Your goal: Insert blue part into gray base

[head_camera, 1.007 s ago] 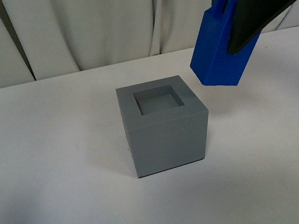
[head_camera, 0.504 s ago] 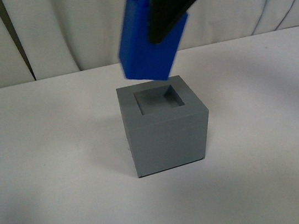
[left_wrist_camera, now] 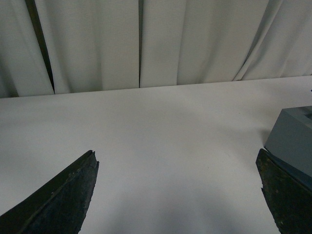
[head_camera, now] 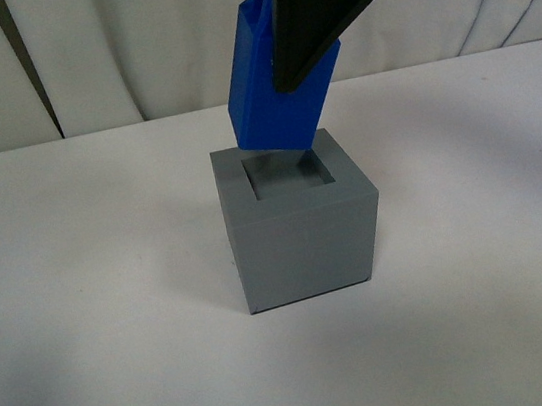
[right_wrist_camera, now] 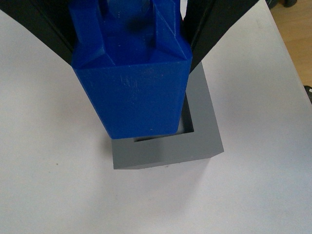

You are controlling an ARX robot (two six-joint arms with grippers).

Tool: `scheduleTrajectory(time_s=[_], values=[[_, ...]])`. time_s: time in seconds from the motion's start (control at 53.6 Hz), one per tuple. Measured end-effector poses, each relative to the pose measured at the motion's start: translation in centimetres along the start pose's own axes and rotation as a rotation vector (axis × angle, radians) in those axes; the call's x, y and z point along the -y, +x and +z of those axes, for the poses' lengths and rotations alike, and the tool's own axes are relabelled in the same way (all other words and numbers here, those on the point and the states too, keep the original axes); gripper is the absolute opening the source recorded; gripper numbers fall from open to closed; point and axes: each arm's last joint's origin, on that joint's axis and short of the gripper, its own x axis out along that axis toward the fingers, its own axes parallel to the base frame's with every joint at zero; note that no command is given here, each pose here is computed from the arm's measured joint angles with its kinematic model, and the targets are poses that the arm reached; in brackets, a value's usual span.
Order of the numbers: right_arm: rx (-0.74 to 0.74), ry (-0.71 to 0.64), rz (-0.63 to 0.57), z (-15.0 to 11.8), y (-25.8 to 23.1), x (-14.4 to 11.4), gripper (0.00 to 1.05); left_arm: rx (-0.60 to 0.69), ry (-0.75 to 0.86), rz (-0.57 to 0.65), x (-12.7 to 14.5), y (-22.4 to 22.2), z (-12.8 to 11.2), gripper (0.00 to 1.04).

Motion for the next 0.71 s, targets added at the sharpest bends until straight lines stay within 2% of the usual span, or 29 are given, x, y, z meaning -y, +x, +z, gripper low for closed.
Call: scheduleTrajectory(time_s=[0.709], values=[[-0.056,0.005,0.075,0.0,2.5,0.0,0.48,0.0,0.0,0.0,0.0,0.0,0.0,0.99]])
